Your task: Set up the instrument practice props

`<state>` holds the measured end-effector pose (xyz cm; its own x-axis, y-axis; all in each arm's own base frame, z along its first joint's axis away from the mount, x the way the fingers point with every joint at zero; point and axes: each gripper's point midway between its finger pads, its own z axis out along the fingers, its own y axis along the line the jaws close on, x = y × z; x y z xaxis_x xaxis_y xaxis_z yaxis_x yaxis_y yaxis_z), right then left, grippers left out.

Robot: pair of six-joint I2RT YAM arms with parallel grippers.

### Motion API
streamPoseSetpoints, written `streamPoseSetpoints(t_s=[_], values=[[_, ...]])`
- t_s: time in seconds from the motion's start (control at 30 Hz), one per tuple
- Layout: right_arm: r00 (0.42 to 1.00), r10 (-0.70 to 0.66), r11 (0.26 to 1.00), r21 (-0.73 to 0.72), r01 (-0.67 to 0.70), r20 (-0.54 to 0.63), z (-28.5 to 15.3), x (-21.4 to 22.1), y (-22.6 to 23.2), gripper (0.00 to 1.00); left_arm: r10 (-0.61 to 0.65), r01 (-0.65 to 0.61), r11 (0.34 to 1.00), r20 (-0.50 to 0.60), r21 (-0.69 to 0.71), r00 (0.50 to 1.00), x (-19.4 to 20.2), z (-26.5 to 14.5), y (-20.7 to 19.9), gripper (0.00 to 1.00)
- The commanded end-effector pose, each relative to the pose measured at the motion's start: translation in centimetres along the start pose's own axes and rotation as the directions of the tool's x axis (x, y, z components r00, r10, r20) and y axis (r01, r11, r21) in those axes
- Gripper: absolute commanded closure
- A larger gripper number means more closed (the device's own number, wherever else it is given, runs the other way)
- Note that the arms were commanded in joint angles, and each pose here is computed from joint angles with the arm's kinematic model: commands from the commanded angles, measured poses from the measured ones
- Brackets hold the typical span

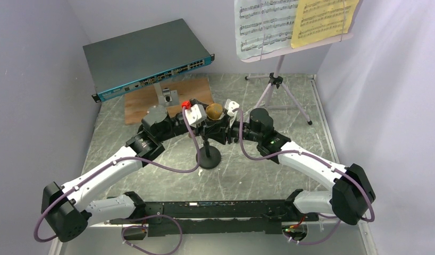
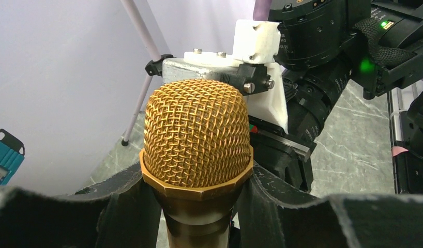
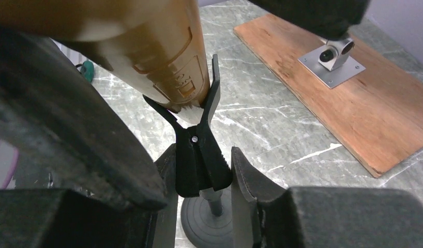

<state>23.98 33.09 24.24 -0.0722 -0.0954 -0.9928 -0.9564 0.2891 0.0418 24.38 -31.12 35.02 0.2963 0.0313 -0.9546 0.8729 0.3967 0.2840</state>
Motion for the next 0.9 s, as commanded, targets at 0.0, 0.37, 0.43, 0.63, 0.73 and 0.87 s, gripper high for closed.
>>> streamPoseSetpoints(t_s=[0.0,0.37,0.43,0.63,0.73,0.87], values=[[0.995,-0.042,0.999,-0.006,0.043,0.086,-0.3,-2.7,0.4,1.0,-0.015,0.013,1.0,0.085,0.024,0.996,-2.1,0.4,-0.2,1.0],[0.999,0.026,0.992,0.123,-0.03,0.039,-2.1,-1.2,-0.6,0.0,-0.084,0.085,0.996,0.027,-0.028,0.996,-1.6,0.6,0.7,0.92],[0.999,0.035,0.988,0.149,-0.037,0.014,-2.8,-0.5,-0.7,0.0,-0.111,0.111,0.992,0.007,-0.061,0.994,-1.5,0.5,1.3,0.72],[0.998,0.062,0.972,0.228,-0.054,-0.03,-5.2,0.6,-0.7,0.0,-0.156,0.154,0.982,-0.01,-0.113,0.988,-1.6,0.1,1.9,0.27],[0.995,0.087,0.964,0.255,-0.073,-0.042,-5.9,1.1,-0.8,0.0,-0.176,0.172,0.977,-0.026,-0.126,0.984,-1.8,-0.4,2.0,0.03],[0.988,0.149,0.956,0.26,-0.135,-0.034,-6.0,1.5,-0.4,0.0,-0.211,0.2,0.966,-0.051,-0.161,0.976,-1.9,-1.5,2.1,0.0]])
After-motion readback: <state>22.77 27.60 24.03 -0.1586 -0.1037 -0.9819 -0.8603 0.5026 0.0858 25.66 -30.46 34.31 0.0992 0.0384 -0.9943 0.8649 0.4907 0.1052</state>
